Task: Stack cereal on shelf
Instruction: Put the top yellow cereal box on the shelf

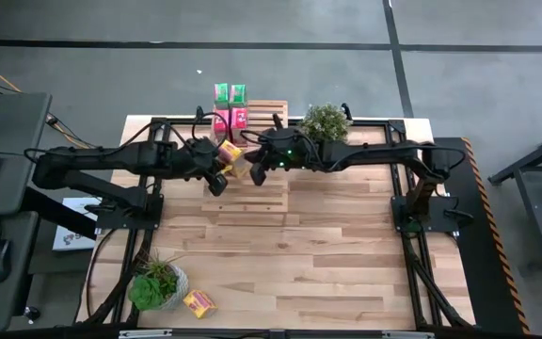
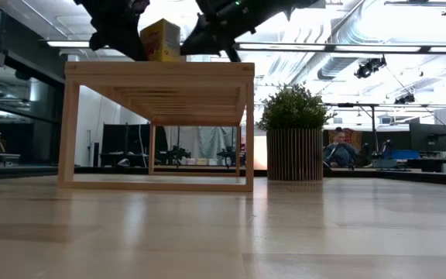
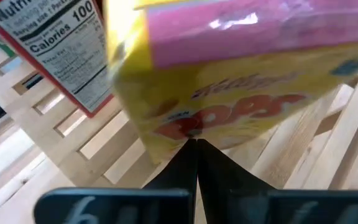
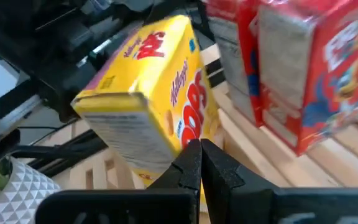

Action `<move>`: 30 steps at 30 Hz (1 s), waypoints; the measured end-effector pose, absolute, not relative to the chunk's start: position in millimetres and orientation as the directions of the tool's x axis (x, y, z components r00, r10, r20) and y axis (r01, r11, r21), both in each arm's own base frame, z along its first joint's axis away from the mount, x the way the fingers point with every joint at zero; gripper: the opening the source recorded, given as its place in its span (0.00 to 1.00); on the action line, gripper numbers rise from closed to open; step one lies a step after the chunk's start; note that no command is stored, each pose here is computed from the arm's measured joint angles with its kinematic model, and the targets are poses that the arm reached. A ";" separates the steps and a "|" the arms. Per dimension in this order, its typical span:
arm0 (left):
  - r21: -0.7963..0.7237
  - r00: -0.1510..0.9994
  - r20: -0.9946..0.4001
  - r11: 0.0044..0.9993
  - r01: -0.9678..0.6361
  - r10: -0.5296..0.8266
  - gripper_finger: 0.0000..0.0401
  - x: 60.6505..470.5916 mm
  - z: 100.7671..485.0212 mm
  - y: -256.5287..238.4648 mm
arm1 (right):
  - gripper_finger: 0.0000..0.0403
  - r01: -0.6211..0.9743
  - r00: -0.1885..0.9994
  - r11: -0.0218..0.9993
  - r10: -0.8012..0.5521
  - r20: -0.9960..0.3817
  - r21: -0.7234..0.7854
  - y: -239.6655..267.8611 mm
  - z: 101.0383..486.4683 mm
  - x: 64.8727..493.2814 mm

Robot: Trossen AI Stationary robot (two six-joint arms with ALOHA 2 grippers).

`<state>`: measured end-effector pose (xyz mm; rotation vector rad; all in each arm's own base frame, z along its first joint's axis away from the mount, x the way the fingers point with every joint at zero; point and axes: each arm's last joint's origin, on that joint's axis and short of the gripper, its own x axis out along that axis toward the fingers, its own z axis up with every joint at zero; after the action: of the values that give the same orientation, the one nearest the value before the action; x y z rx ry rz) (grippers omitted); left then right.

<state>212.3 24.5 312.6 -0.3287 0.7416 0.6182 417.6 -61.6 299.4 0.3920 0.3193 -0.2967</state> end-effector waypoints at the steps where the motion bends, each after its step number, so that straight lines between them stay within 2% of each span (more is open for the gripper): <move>1: -0.062 0.571 -0.713 0.775 -0.629 0.407 0.00 211.7 312.9 24.5 | 0.00 0.338 0.909 0.881 -0.215 -0.356 0.331 -60.1 297.5 419.4; 18: 0.097 0.493 -0.670 0.725 -0.682 0.555 0.00 196.2 319.5 39.7 | 0.00 0.281 0.938 0.877 -0.166 -0.303 0.390 -44.1 295.2 428.6; 26: 0.133 0.495 -0.655 0.732 -0.669 0.571 0.00 196.3 321.4 47.8 | 0.00 0.284 0.941 0.876 -0.178 -0.286 0.389 -44.6 296.6 429.0; 30: 0.091 0.547 -0.674 0.791 -0.606 0.497 0.00 195.5 323.1 47.1 | 0.00 0.295 0.931 0.887 -0.182 -0.318 0.356 -46.4 293.5 427.8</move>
<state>195.5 47.1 323.1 -0.1588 0.7452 0.6564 427.8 -46.4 293.5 0.4115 0.2820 -0.2512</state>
